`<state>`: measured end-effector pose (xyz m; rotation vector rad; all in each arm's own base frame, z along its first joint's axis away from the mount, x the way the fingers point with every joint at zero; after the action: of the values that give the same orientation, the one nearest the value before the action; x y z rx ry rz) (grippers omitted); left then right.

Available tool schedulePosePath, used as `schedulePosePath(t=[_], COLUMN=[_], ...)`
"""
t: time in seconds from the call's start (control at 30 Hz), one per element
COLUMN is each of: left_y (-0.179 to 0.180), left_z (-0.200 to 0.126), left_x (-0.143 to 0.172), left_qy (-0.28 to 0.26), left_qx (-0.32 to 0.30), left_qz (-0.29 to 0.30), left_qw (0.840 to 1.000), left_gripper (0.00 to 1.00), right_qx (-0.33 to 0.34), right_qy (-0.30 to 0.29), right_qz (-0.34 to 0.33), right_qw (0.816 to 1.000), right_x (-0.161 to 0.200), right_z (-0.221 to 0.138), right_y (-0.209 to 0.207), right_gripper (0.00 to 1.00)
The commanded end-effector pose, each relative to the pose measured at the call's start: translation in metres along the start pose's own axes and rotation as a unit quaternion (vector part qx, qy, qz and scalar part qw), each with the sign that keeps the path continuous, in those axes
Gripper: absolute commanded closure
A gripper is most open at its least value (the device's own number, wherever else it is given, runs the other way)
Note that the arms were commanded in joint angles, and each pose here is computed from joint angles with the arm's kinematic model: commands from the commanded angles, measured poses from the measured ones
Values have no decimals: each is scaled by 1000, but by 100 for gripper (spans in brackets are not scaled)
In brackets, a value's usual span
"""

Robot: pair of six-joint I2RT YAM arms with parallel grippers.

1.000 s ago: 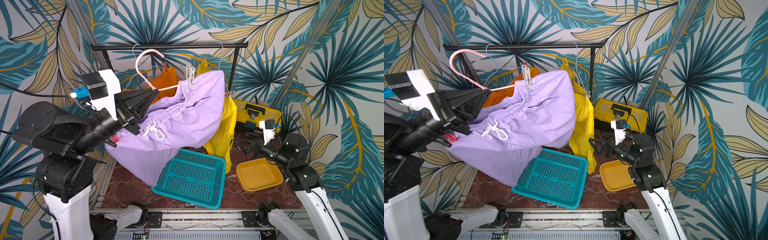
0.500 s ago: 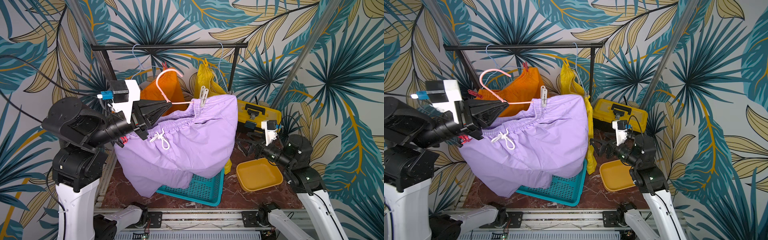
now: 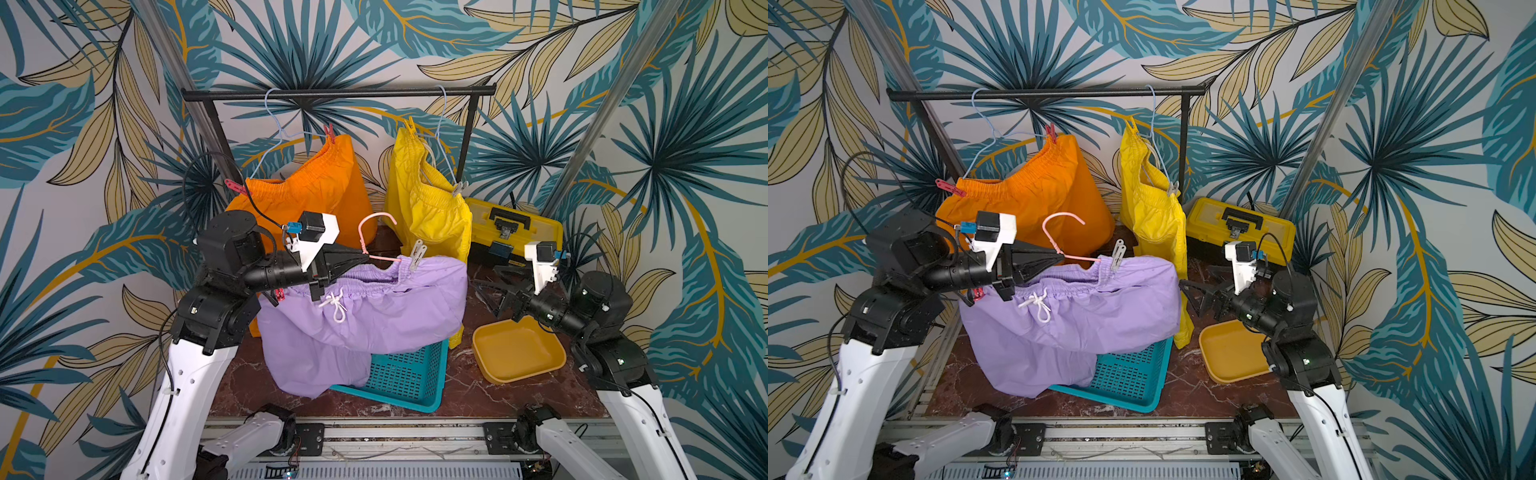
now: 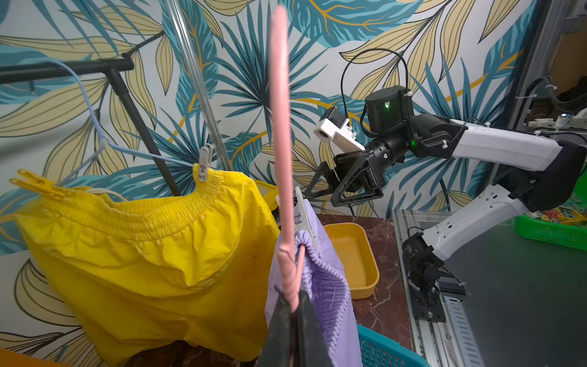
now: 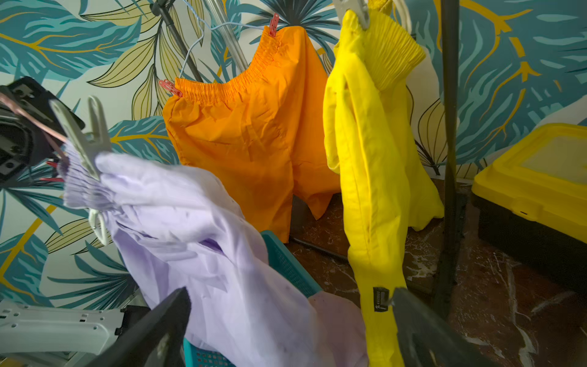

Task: Remove the clothespins securing shorts to the hanger
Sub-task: Place the hanger in the basket.

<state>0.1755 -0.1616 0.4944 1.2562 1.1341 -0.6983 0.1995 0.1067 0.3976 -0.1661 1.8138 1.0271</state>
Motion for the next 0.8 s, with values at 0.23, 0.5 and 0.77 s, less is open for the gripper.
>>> schedulePosePath(t=[0.23,0.5,0.77], left_y=[-28,-18,-21], left_z=[14,43,53], left_x=[88,127,150], left_qy=[31,56,58], left_qx=[38,56,84], left_qz=[-86,-125,-136], left_qw=[995,989,985], left_gripper=[100,100,100], right_qx=[-118,-146,-165], right_qy=[61,144,167], right_qz=[8,-1,11], right_qw=[991,979,972], right_x=[24,67,83], right_z=[18,68,90], right_y=[12,-4,-19], right_gripper=[0,7,19])
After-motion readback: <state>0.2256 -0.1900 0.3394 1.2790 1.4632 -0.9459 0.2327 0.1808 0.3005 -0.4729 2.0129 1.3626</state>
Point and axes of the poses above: each gripper's point midway between its finger pads, its own z axis out along the fingers, its own y axis along the line the jaws close on, x = y × z, the point moved 5 cm from there along -z, back along the fingers, and after that the axes turned 14 degrees about z, right-handed, at the moved point
